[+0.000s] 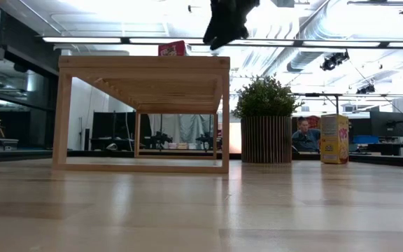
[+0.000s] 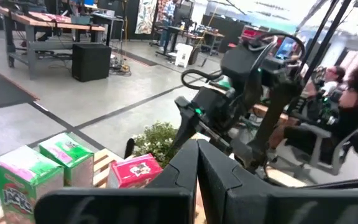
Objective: Stack cereal on shelf
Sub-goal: Put the top red cereal box on the shelf
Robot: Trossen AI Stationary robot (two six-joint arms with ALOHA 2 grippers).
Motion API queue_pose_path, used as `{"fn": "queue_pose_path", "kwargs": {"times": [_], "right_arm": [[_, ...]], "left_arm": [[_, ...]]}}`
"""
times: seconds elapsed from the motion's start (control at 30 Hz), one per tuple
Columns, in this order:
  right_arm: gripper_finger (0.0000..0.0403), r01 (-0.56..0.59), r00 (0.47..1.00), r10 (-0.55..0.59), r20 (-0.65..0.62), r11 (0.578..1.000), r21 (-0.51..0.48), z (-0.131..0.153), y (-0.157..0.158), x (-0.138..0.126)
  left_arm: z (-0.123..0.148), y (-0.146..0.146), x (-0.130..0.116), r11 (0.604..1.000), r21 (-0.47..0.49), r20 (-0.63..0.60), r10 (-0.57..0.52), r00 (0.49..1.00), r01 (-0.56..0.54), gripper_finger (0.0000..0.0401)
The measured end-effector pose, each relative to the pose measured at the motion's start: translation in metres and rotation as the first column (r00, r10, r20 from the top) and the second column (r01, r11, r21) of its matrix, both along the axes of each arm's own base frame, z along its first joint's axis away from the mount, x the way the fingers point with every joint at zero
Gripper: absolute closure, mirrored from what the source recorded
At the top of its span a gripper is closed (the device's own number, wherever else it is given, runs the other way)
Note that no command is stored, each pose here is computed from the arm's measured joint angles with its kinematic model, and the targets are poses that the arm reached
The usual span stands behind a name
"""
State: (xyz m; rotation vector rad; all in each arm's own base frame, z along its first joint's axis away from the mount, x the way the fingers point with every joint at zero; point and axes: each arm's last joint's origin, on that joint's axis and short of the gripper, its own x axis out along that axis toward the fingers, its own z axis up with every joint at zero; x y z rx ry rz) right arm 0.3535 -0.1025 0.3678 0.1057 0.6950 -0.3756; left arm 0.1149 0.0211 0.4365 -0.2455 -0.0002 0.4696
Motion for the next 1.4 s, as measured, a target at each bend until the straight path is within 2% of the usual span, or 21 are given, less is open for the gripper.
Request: {"fn": "queue_pose_path", "kwargs": {"times": [0.1, 0.17, 0.23, 0.33, 0.4, 0.5, 0.67, 0.83, 1.03, 1.2, 1.4], "right_arm": [[0.0203, 0.085, 0.977, -0.094, 0.189, 0.995, 0.055, -0.023, 0.0, 0.0], [0.0233, 0.131, 0.955, -0.153, 0.253, 0.986, 0.1, -0.04, -0.002, 0.003], [0.0276, 0.183, 0.942, -0.213, 0.26, 0.974, 0.135, -0.054, -0.003, 0.004], [0.0363, 0.212, 0.937, -0.249, 0.245, 0.963, 0.167, -0.067, -0.001, 0.008], [0.039, 0.201, 0.942, -0.236, 0.24, 0.966, 0.163, -0.07, 0.002, 0.012], [0.0381, 0.194, 0.935, -0.236, 0.266, 0.965, 0.177, -0.071, 0.005, 0.016], [0.0399, 0.253, 0.927, -0.288, 0.242, 0.953, 0.165, -0.084, 0.001, 0.023], [0.0401, 0.248, 0.895, -0.301, 0.33, 0.949, 0.194, -0.085, -0.005, 0.032], [0.0402, 0.236, 0.871, -0.313, 0.378, 0.943, 0.235, -0.093, -0.007, 0.042], [0.0402, 0.226, 0.849, -0.327, 0.416, 0.935, 0.274, -0.097, -0.008, 0.048], [0.0403, 0.199, 0.838, -0.31, 0.449, 0.94, 0.276, -0.094, -0.008, 0.05]], "left_arm": [[-0.001, 0.001, 0.004, 1.0, 0.016, -0.023, 0.01, 1.0, -0.01, 0.0401], [-0.003, 0.001, 0.007, 0.999, 0.023, -0.047, 0.03, 0.998, -0.029, 0.0401], [-0.007, 0.002, 0.011, 0.998, 0.025, -0.08, 0.054, 0.995, -0.052, 0.0401], [-0.013, 0.003, 0.015, 0.998, 0.022, -0.139, 0.063, 0.988, -0.061, 0.0401], [-0.015, 0.003, 0.017, 0.998, 0.011, -0.158, 0.066, 0.985, -0.065, 0.0401], [-0.02, 0.004, 0.021, 0.996, 0.006, -0.205, 0.083, 0.975, -0.084, 0.0401], [-0.028, 0.006, 0.025, 0.99, 0.026, -0.289, 0.143, 0.946, -0.142, 0.0401], [-0.037, 0.008, 0.031, 0.978, 0.056, -0.374, 0.208, 0.904, -0.202, 0.0401], [-0.051, 0.01, 0.043, 0.976, 0.058, -0.485, 0.213, 0.849, -0.211, 0.0401], [-0.065, 0.012, 0.054, 0.973, 0.057, -0.585, 0.214, 0.782, -0.224, 0.0401], [-0.075, 0.019, 0.069, 0.966, 0.065, -0.639, 0.233, 0.733, -0.25, 0.0401]]}}
